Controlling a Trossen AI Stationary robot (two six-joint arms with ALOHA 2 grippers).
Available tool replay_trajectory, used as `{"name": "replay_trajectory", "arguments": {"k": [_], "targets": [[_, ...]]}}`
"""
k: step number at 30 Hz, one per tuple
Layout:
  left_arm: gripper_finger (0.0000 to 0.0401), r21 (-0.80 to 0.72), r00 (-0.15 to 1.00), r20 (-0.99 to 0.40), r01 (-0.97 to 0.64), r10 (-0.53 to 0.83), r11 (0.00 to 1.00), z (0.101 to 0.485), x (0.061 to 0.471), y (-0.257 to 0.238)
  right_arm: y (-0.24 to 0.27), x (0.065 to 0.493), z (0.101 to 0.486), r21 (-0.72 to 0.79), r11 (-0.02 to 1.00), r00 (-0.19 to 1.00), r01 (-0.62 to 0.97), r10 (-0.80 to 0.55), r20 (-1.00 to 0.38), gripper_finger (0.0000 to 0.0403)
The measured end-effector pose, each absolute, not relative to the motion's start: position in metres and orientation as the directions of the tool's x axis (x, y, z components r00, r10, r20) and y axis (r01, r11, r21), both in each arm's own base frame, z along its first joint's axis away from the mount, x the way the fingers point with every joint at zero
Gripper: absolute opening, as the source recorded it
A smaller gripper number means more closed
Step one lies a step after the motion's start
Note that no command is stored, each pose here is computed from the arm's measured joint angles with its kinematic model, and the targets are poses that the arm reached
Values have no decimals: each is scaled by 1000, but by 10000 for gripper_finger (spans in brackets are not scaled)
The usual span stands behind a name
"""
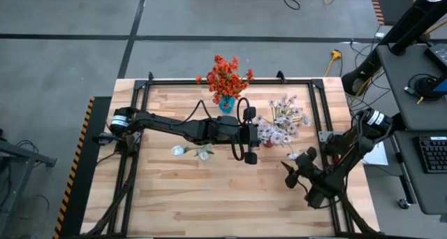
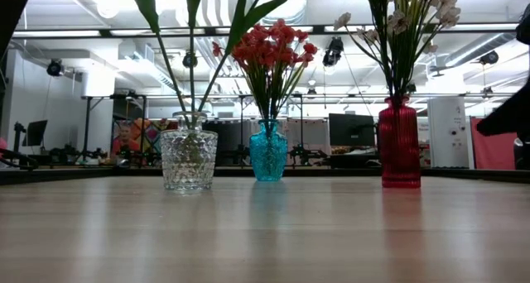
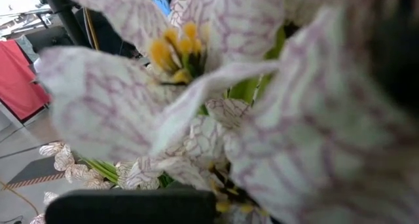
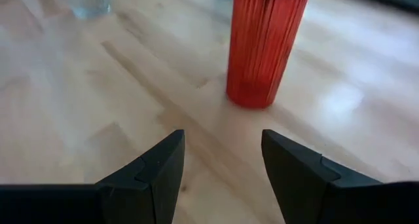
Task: Sort flowers into vase by color
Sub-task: Put the white flowers into the red vase
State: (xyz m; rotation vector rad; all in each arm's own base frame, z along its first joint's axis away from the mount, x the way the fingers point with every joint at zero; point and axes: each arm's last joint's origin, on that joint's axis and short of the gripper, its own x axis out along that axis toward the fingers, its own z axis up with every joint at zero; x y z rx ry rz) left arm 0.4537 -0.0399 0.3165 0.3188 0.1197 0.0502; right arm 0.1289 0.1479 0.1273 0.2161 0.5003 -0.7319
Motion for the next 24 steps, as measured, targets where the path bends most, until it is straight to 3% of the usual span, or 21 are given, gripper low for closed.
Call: {"name": "replay_trajectory", "arguments": {"k": [3,12,20,24], "targets": [[9,316,991,-111,-30,68,948,316,454,-40,141,130,126,-13,731,646,683,-612,-456,196],[9,306,991,-116,-30,68,952,316,454,-40,132,136,124,-71,706,600,704,-646,-472,204],[9,278,991,-112,-35,68,960,316,454,-40,121,150,124,-62,656,569,752,-694,-441,288],[9,276,991,-113,-35,68,961,316,454,-40,119,162,125,-90,681,626,727,-710,-322,320]]}}
